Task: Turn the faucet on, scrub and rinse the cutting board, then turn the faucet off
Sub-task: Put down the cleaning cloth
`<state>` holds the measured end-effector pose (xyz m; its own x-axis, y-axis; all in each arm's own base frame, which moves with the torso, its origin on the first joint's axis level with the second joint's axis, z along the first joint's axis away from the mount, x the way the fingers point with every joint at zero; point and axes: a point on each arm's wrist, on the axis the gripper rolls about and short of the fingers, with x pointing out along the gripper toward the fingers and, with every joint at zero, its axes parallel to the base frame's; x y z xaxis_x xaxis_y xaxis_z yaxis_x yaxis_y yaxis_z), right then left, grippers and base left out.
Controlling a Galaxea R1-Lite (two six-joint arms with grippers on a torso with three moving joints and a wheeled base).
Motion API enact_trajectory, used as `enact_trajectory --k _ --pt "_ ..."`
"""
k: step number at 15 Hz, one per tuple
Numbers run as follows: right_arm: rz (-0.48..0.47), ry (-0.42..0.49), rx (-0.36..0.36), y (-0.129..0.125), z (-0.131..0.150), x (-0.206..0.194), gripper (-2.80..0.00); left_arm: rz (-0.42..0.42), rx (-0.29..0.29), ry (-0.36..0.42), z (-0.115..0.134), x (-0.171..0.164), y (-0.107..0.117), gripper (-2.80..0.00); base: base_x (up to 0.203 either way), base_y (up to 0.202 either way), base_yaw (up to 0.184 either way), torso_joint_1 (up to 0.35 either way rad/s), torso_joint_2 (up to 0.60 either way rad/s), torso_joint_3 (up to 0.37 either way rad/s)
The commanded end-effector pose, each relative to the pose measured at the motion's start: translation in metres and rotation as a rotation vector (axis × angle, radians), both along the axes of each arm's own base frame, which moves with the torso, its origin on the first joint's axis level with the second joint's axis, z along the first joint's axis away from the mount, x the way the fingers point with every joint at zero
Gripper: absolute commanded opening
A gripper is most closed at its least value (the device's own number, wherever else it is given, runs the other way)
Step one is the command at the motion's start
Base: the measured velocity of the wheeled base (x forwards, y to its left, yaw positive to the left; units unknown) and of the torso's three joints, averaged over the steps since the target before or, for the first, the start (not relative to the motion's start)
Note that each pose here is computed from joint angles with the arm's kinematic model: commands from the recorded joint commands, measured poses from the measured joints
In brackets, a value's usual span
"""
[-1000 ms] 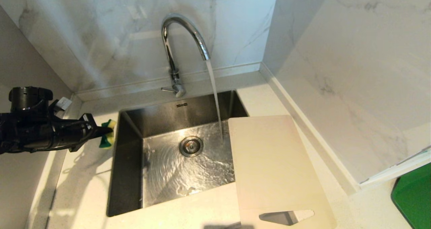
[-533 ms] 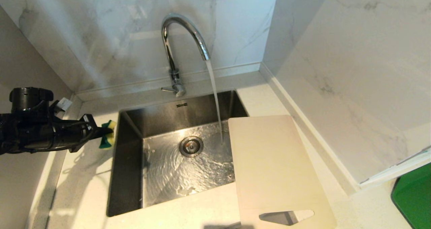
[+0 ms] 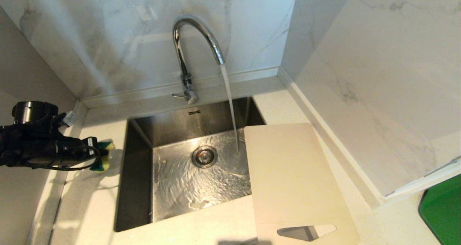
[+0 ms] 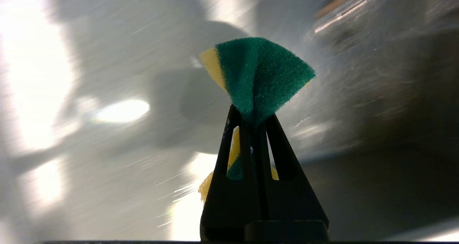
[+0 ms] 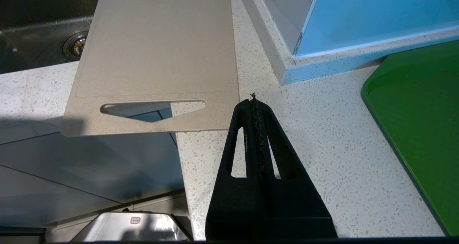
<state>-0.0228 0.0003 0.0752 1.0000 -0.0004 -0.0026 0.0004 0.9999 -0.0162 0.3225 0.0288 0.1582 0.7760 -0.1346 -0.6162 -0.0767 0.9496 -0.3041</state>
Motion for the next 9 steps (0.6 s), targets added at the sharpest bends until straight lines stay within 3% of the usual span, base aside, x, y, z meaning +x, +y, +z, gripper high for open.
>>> enact_trajectory --k 1,3,9 --pt "0.0 0.0 -0.001 0.0 0.0 0.0 -2.8 -0.002 0.154 0.108 -0.011 -0.006 0.009 -2.8 0.0 0.0 0.0 0.0 0.0 0.0" --pt "0.0 0.0 -0.001 0.0 0.0 0.0 -2.8 -0.002 0.206 0.2 -0.019 -0.013 0.014 -2.8 0.0 0.0 0.0 0.0 0.0 0.0" --pt "0.0 -0.001 0.001 0.0 0.0 0.0 -2.8 0.006 0.192 0.258 -0.033 -0.013 0.017 -2.8 0.0 0.0 0.0 0.0 0.0 0.0"
